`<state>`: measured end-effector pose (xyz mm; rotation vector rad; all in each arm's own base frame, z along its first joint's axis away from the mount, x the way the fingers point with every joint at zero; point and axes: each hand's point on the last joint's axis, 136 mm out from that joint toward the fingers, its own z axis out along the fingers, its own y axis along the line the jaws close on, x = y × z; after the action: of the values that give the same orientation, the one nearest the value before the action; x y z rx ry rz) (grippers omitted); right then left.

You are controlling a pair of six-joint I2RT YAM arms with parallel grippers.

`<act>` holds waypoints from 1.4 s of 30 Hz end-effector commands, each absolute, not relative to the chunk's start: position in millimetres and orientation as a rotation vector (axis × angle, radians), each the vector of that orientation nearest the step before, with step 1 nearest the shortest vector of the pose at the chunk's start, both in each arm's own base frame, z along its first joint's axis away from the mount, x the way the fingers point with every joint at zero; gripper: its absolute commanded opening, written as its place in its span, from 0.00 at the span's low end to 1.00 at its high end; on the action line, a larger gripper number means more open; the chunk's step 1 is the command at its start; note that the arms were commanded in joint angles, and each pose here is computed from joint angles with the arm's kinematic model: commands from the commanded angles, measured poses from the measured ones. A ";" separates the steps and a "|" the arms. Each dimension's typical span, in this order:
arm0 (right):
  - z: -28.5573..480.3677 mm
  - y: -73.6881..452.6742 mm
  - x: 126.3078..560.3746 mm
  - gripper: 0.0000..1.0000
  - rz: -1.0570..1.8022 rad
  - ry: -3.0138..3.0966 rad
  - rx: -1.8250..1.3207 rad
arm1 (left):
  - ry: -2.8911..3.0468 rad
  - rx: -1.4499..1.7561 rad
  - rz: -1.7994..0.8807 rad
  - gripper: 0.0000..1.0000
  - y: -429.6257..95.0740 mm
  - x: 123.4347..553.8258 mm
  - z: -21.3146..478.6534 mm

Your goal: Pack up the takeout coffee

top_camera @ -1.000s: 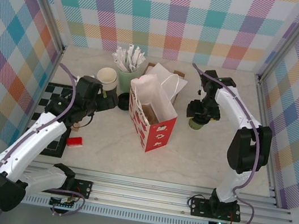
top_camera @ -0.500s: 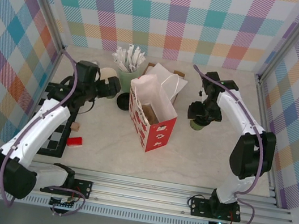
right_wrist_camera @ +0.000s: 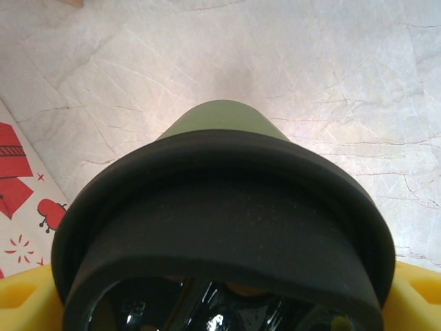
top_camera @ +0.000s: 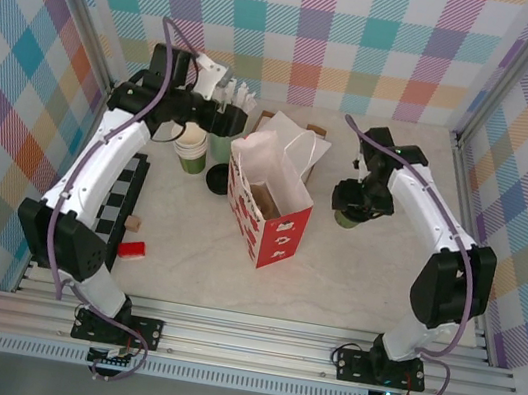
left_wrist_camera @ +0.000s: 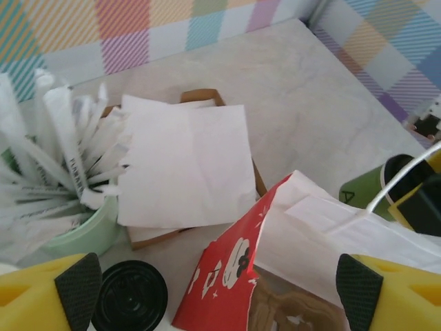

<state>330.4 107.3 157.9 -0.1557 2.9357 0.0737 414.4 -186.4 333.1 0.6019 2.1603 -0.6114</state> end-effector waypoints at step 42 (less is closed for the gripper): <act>383.4 282.7 223.0 0.51 0.383 2.386 -0.868 | 2.283 0.968 -0.590 0.28 -232.7 416.2 277.5</act>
<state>224.2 271.8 380.0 -0.8518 2.4055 0.3301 421.9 -226.0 267.8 0.9411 2.3152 -0.5318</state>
